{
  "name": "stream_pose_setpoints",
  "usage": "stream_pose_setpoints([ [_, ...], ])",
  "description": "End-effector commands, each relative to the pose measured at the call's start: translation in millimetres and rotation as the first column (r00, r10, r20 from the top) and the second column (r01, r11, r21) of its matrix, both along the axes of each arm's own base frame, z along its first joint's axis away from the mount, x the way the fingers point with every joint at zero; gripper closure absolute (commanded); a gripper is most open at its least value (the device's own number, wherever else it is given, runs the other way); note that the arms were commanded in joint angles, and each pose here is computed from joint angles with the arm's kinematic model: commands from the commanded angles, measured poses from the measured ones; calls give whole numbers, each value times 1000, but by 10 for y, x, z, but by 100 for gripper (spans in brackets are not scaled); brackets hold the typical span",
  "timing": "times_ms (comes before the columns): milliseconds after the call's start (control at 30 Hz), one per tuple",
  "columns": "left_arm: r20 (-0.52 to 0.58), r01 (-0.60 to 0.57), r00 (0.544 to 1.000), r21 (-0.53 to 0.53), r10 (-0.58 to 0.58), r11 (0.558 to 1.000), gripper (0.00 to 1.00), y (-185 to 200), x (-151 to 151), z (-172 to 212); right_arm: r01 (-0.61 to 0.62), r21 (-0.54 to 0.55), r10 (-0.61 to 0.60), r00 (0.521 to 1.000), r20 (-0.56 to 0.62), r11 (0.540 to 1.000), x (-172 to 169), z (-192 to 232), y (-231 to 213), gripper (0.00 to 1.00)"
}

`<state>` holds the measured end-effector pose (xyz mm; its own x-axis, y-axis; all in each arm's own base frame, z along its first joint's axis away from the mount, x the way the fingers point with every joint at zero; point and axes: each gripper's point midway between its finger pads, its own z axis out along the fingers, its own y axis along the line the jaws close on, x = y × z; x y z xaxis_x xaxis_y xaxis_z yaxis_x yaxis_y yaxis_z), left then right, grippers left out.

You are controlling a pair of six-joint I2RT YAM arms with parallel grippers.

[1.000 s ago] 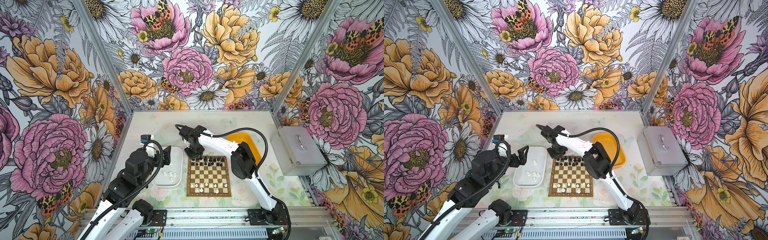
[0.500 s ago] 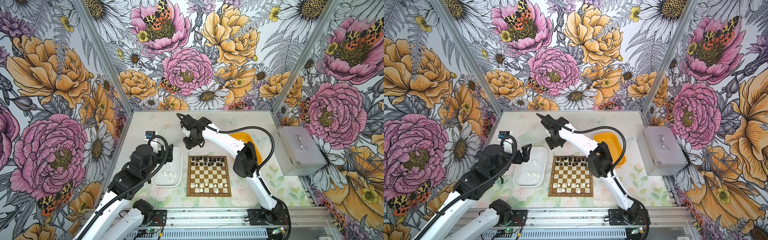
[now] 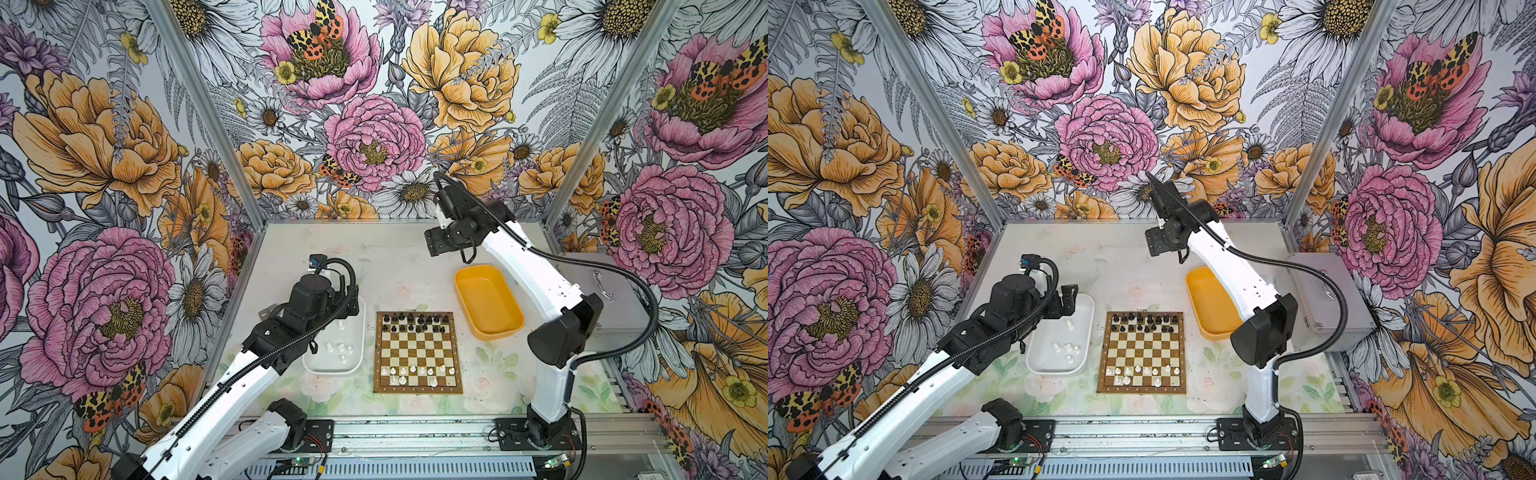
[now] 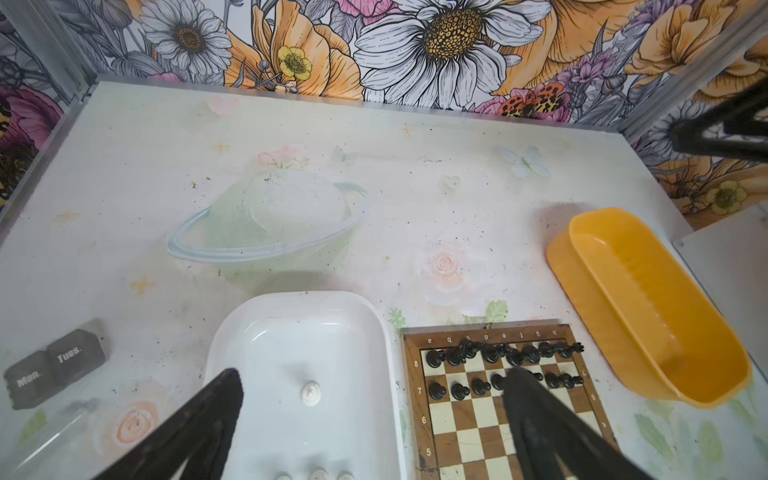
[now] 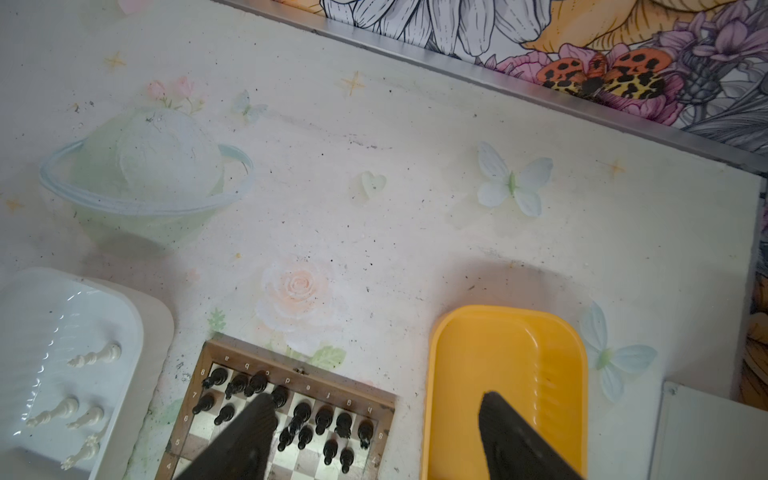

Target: Set up the chess pieces on the board

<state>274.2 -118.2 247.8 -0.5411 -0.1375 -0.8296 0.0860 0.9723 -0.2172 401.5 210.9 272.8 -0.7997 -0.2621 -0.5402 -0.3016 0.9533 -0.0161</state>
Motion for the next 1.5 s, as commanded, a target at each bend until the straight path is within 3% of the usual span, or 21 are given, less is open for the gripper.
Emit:
stream_pose_setpoints([
  [0,-70,-145,988,-52,141,988,1,86,-45,-236,-12,-9,12,999,-39,1000,-196,-66,-50,20],
  [233,-300,-242,917,105,263,965,5,199,-89,-739,-20,88,29,994,-102,996,-521,-72,-12,16],
  [333,-403,-260,874,89,273,962,14,227,-95,-892,-21,103,31,995,-93,994,-641,-27,-54,15],
  [567,-515,-272,818,47,257,961,32,165,-233,-1006,-34,164,47,996,-76,986,-955,-18,-162,15],
  [700,-544,-301,791,52,279,952,35,170,-257,-1078,-29,206,47,995,-86,978,-1096,-54,-177,13],
  [767,-556,-314,778,61,293,947,35,176,-245,-1122,-26,224,49,994,-95,974,-1134,-65,-165,1],
  [1000,-588,-299,741,140,323,944,34,192,-107,-1254,-34,205,53,995,-86,978,-1063,-132,-137,0],
  [1467,-645,-288,691,168,326,943,43,308,-45,-1447,-37,221,62,992,-110,974,-814,-185,77,0],
])
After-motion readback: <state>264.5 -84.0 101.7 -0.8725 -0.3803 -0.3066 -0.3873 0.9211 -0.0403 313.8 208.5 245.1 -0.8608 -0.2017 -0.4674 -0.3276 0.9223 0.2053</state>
